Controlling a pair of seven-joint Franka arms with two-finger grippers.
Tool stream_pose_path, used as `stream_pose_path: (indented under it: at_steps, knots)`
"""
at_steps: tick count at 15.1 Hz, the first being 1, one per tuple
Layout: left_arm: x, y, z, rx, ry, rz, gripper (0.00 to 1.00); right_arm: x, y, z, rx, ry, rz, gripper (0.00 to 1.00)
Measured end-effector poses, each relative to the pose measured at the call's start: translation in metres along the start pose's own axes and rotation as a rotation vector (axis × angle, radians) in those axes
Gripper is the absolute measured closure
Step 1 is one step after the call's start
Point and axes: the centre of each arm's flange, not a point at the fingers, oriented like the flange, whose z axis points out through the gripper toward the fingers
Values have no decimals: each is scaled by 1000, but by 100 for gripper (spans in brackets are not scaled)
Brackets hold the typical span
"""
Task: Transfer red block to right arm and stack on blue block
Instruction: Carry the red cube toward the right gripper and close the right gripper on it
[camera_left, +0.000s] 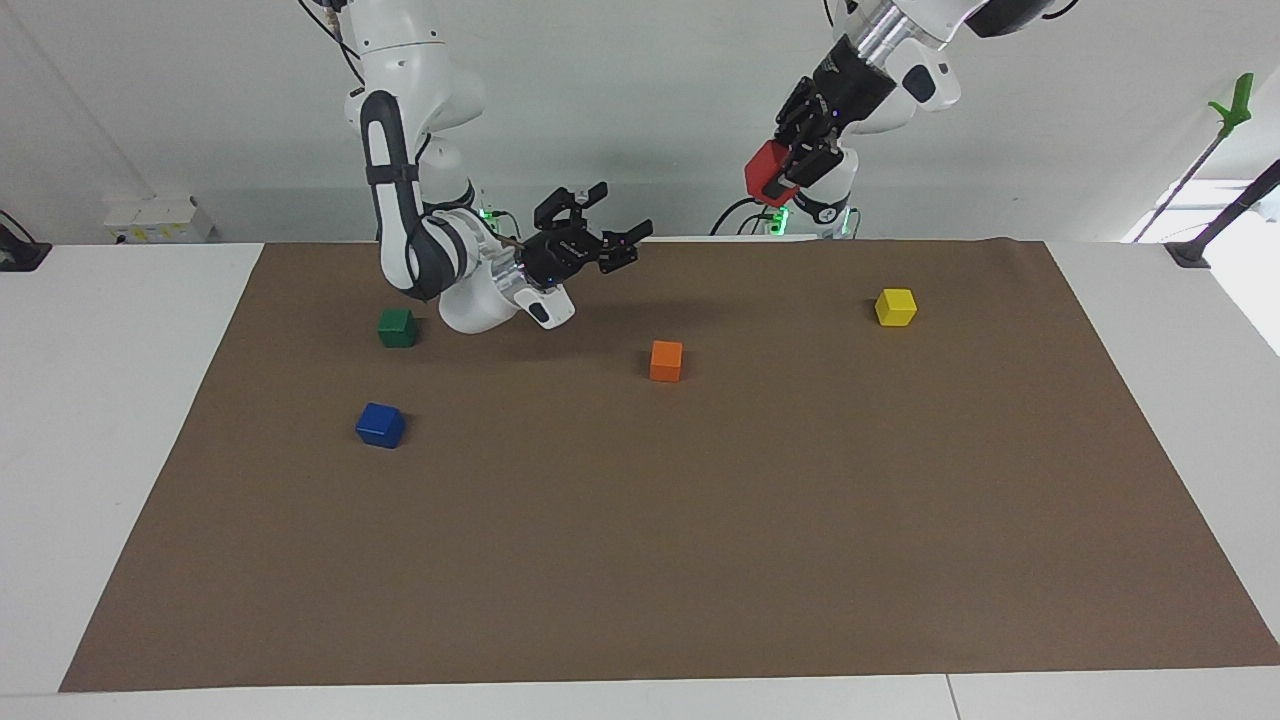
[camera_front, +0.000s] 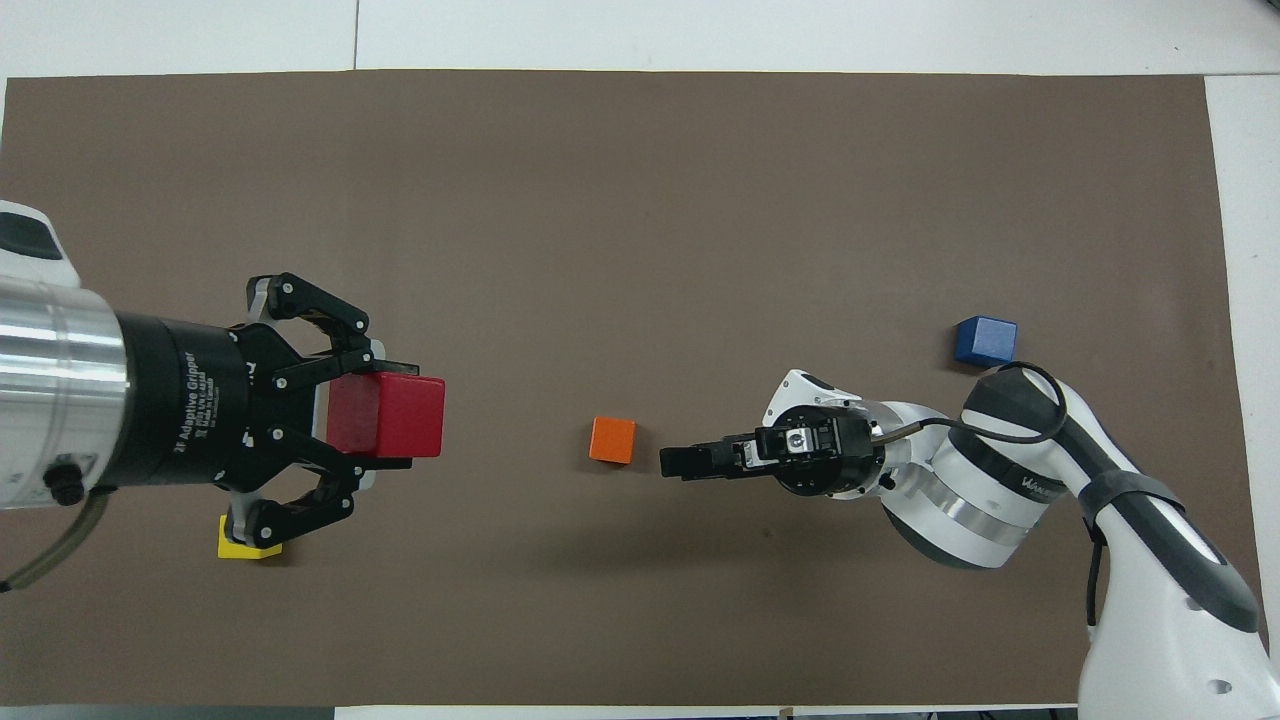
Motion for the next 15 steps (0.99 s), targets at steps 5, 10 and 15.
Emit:
stream_pose_path:
  at_steps: [5,10,15]
  knots:
    - [-1,-4,1,-23,0,-19,45,1,19,29,-40,17,-8,0]
    - [5,-8,11,-21,10,-34,45,-2,31,72,-6,59,-23,0]
    - [6,-12,12,-29,12,-38,45,-1,39,100,7,102,-66,0]
